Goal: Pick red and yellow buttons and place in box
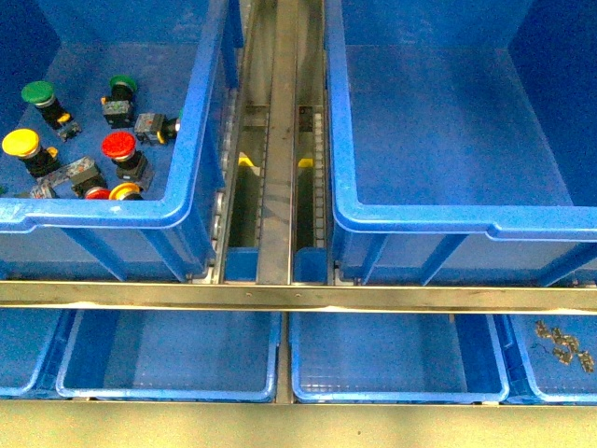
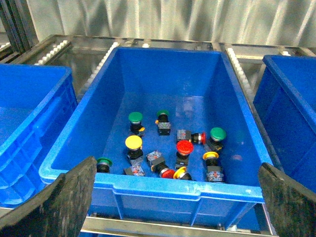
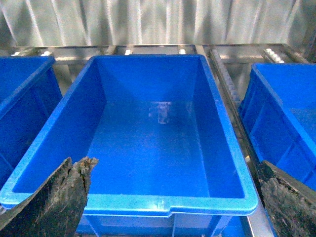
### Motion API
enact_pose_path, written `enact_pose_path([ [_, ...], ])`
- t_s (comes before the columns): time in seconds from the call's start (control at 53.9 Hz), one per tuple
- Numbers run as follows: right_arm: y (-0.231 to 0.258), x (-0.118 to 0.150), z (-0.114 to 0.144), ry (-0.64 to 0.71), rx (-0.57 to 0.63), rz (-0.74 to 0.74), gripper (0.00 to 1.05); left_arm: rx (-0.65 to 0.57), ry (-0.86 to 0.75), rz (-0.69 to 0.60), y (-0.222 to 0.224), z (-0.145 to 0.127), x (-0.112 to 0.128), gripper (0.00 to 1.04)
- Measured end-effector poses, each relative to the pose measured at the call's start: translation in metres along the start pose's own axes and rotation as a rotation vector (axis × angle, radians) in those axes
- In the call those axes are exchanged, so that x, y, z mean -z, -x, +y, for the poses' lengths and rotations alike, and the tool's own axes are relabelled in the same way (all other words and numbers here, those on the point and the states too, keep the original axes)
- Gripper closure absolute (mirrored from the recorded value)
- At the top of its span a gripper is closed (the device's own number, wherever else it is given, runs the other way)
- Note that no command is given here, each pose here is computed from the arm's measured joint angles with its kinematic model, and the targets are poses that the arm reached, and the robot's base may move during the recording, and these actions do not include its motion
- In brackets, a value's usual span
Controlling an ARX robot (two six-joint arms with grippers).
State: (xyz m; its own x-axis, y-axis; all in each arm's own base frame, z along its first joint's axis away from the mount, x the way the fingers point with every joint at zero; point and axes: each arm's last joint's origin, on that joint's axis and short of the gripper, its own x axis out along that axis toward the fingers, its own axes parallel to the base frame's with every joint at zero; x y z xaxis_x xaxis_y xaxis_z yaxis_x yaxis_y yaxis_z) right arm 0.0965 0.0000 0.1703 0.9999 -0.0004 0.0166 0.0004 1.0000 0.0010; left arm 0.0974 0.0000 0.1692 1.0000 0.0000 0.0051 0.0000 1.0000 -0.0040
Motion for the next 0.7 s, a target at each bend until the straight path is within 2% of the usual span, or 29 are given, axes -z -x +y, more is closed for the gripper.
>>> enact_pose_path([
  [0.704,0.0,0.0,0.0,0.0,0.0,0.0,0.06,0.0,0.0,0.0,0.0,0.0,-0.0001,0.08],
])
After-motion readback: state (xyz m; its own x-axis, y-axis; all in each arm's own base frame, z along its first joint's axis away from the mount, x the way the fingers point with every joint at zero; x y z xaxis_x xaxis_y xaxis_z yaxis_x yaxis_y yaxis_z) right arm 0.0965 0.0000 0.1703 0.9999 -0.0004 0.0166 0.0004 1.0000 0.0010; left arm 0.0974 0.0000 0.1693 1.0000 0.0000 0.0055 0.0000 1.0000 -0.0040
